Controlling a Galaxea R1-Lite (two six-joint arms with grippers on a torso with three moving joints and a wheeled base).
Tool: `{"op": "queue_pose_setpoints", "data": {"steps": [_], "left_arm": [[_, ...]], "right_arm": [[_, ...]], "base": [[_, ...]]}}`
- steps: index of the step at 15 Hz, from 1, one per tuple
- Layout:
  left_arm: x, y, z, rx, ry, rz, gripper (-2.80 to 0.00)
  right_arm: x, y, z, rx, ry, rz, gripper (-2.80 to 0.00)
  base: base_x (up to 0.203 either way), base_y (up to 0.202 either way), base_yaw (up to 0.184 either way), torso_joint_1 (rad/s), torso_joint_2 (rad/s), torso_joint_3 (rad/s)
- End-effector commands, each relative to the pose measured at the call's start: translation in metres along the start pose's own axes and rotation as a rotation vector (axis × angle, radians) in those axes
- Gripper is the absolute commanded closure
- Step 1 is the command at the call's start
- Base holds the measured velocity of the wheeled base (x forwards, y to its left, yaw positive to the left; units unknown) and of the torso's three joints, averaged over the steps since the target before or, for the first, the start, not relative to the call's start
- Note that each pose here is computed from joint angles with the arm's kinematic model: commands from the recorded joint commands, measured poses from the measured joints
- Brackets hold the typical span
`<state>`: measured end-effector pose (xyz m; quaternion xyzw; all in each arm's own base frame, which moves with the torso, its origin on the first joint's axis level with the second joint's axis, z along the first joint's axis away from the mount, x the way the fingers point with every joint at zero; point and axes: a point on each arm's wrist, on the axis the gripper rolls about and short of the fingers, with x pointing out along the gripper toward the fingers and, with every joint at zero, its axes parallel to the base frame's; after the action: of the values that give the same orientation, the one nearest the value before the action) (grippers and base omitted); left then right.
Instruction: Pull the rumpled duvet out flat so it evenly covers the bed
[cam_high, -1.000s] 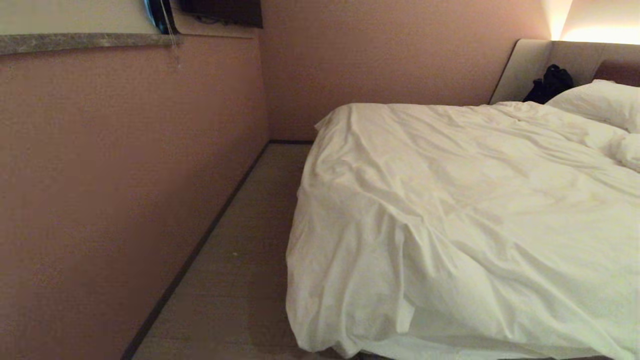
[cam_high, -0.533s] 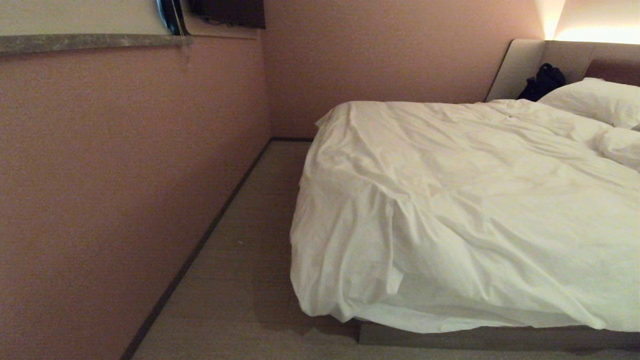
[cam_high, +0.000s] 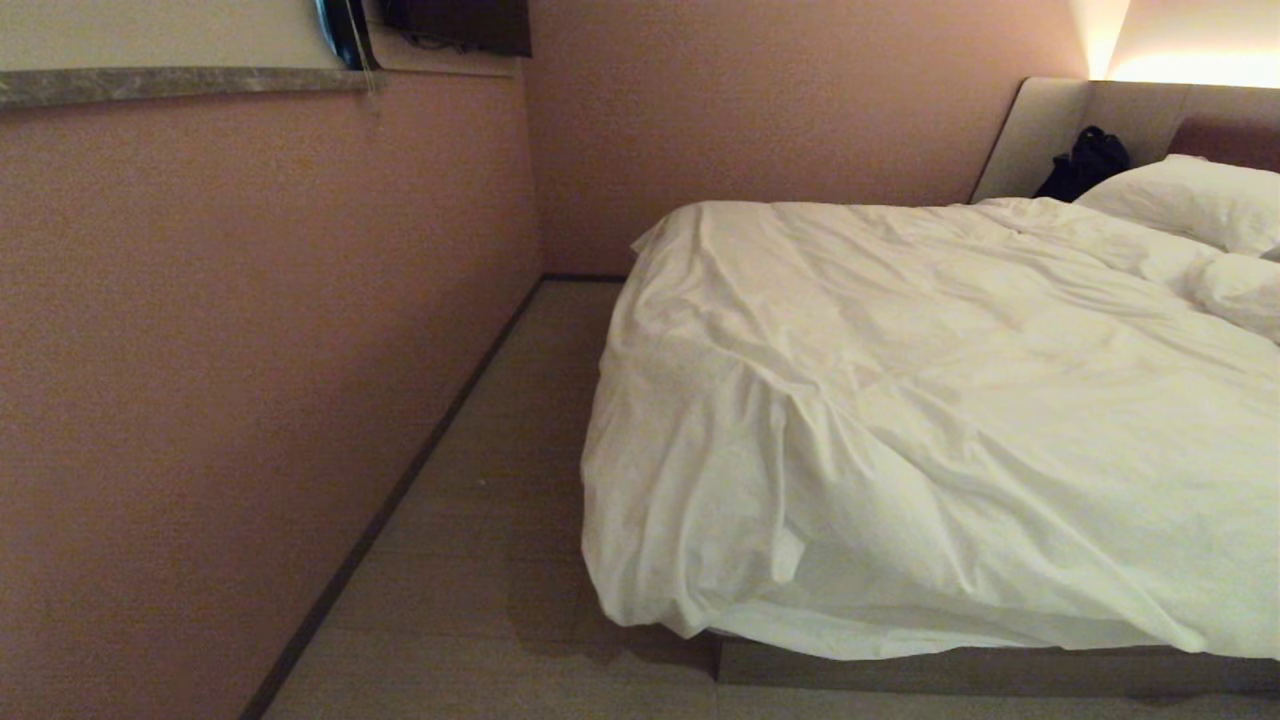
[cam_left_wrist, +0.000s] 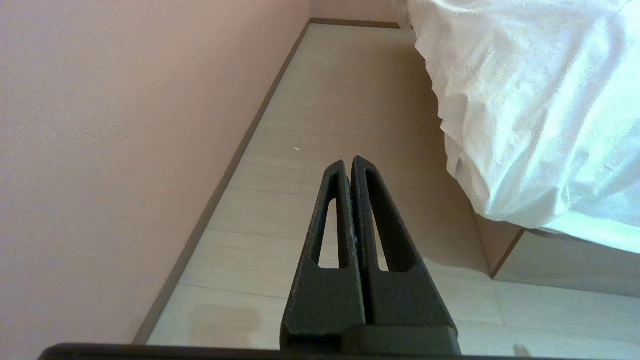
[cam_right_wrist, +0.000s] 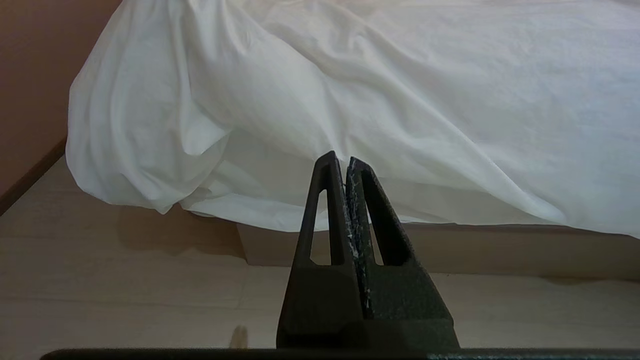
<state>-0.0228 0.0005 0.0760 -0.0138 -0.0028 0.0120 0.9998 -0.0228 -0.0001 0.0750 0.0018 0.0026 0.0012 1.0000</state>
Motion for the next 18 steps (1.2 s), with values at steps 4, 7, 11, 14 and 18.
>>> {"op": "queue_pose_setpoints", "data": {"steps": [4,7,11,14,18], "left_arm": [[-0.0002,-0.0001,-0.0008,0.009,0.013,-0.007,0.0],[0.0008,-0.0002,0.0001,0.013,0.027,-0.006,0.0],[0.0,-0.0003,0.0013,0.013,0.015,-0.007,0.0],[0.0001,-0.0001,0.0,0.005,0.001,-0.004,0.0],[0.0,0.0,0.0001,0.005,-0.001,-0.001,0.0]], "right_arm": [[0.0,0.0,0.0,-0.001,-0.001,0.001,0.0],[0.0,0.0,0.0,-0.001,-0.001,0.001,0.0],[0.0,0.0,0.0,-0.001,-0.001,0.001,0.0],[0.0,0.0,0.0,-0.001,-0.001,0.001,0.0],[0.0,0.0,-0.0001,-0.003,0.0,0.001,0.0]], "base": [[0.0,0.0,0.0,0.0,0.0,0.0],[0.0,0.0,0.0,0.0,0.0,0.0],[0.0,0.0,0.0,0.0,0.0,0.0],[0.0,0.0,0.0,0.0,0.0,0.0],[0.0,0.0,0.0,0.0,0.0,0.0]]}}
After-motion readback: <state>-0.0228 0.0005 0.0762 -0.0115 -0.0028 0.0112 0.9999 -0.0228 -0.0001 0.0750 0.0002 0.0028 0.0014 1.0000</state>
